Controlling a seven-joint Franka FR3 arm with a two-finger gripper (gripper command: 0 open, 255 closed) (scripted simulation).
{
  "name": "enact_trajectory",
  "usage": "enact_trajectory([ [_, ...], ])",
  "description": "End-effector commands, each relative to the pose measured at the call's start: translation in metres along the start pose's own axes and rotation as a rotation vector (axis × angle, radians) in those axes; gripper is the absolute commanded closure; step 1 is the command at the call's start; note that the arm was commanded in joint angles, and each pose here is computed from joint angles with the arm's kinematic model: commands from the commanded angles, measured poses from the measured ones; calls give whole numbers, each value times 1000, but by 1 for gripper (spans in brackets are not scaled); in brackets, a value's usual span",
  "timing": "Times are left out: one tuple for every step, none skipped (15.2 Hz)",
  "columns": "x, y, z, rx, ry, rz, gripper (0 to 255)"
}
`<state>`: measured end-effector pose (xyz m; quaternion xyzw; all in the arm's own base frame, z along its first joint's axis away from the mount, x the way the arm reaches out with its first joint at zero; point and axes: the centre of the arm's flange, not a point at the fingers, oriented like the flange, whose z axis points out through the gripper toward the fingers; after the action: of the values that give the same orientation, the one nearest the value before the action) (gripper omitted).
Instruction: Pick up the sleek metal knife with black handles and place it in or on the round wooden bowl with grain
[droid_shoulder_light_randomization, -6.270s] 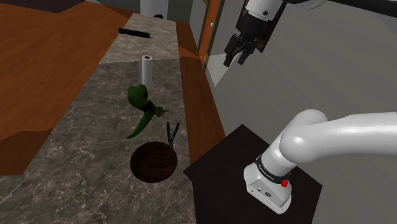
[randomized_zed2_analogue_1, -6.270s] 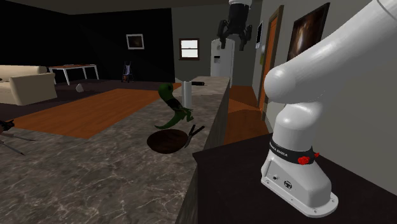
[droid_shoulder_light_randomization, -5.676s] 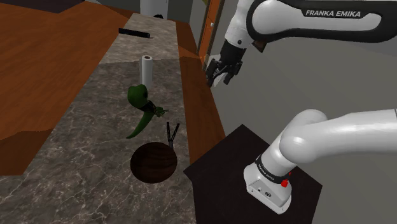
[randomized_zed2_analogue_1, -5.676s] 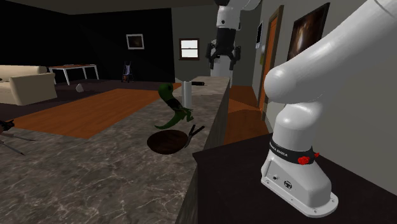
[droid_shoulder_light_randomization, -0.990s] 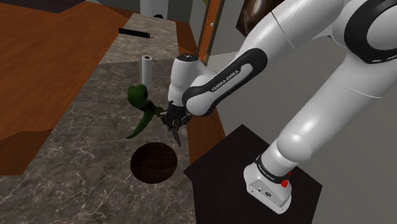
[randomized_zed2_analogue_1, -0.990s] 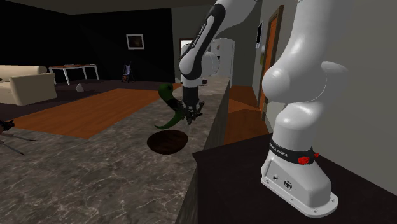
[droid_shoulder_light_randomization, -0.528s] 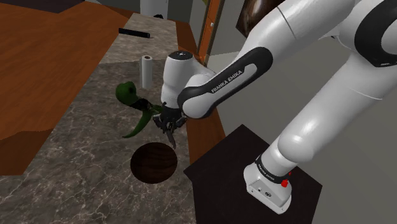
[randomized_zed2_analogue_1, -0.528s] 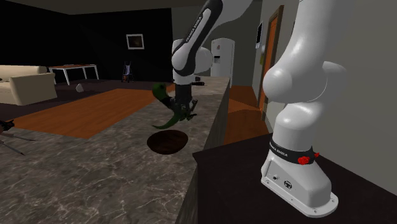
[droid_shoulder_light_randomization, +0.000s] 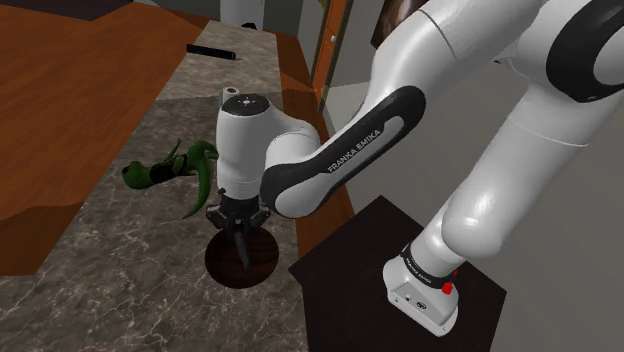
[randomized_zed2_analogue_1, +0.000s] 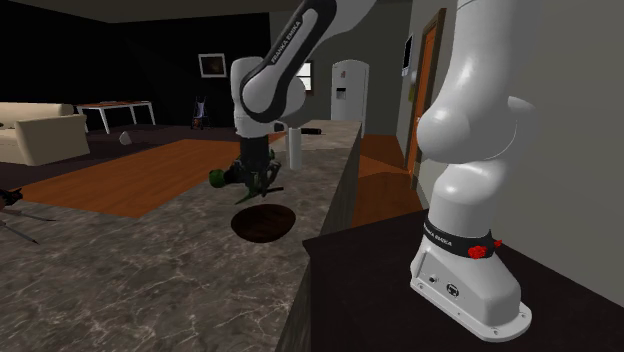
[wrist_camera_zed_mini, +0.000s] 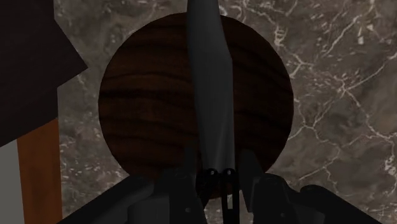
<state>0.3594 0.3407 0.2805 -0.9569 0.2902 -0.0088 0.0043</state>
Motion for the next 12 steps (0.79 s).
enact_trajectory([
  [-13,-6,3,-1,1,4,255],
  [-13,-6,8,-1,1,4,255],
  [-13,-6,14,-1,1,4,255],
  [-13,-6,19,-1,1,4,255],
  [-13,-6,24,-1,1,4,255],
  [-14,-6,29,-1,1,4,255],
  [-14,-6,35,-1,1,4,255],
  [-14,-6,40,-1,1,4,255],
  [-14,-6,45,-1,1,4,255],
  [-14,-6,50,-1,1,4,255],
  [-14,-6,56,-1,1,4,255],
  [-14,-6,61,-1,1,4,255],
])
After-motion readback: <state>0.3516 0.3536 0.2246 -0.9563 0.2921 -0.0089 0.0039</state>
